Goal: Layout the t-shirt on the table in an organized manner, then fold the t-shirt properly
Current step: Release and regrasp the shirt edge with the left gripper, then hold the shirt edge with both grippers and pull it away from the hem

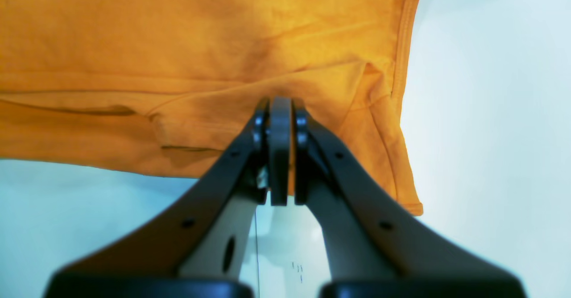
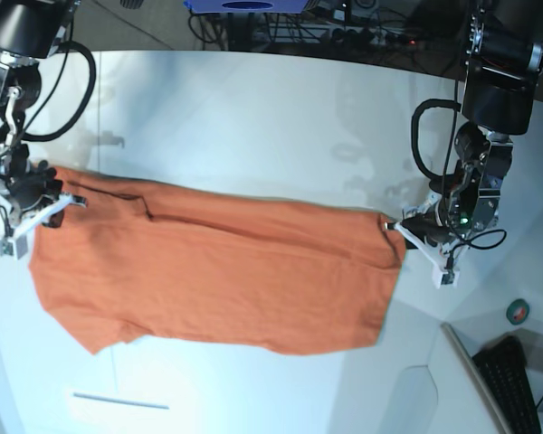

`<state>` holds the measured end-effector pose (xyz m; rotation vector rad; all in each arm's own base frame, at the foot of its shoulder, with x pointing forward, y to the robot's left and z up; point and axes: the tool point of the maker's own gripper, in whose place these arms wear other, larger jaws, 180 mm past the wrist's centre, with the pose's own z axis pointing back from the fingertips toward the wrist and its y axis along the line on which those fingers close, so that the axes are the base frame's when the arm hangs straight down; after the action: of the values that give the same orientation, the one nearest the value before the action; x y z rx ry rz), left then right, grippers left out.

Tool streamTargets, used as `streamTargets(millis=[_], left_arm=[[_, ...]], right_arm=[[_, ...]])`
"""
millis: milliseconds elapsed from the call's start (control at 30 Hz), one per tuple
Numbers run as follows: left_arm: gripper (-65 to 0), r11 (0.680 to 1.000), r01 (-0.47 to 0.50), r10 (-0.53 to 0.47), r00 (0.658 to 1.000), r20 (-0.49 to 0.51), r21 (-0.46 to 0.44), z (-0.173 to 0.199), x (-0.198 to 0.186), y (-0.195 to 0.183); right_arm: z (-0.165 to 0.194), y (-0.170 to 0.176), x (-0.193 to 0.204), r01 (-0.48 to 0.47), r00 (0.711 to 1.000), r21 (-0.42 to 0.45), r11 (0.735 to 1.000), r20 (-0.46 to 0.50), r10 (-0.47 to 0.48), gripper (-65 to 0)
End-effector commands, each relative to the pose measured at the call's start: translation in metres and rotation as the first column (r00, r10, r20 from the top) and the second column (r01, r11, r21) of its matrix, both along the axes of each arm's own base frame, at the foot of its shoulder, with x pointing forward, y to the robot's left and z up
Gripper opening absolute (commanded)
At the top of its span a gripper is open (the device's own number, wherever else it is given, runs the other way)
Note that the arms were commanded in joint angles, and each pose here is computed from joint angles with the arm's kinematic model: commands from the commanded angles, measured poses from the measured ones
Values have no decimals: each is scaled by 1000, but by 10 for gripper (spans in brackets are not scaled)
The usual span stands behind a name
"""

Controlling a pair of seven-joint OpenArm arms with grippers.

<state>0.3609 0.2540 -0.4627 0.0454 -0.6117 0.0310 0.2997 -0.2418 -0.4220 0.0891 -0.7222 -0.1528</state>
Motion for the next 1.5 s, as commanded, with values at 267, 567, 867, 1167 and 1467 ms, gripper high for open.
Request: streamTargets(millis=[267, 567, 867, 1167, 1467], left_arm=[[-650, 999, -40, 40, 999, -9, 13, -4, 2, 17], [-650, 999, -40, 41, 999, -36, 27, -12, -20, 26], [-650, 991, -128, 130, 986, 100, -25, 19, -86, 37], [-650, 987, -127, 148, 954, 259, -94, 62, -21, 18], [-650, 995, -36, 48, 990, 135, -91, 13, 26, -30]], right_arm=[[13, -5, 10, 3, 999, -10, 1000, 46, -3, -650], [12, 34, 16, -113, 992, -5, 994, 45, 114, -650], [6, 124, 32, -325, 945, 40, 945, 43, 323, -650], [-17, 17, 18, 22, 999, 43, 999, -37, -20, -650], [-58, -39, -10, 136, 985, 12, 991, -111, -133, -650]])
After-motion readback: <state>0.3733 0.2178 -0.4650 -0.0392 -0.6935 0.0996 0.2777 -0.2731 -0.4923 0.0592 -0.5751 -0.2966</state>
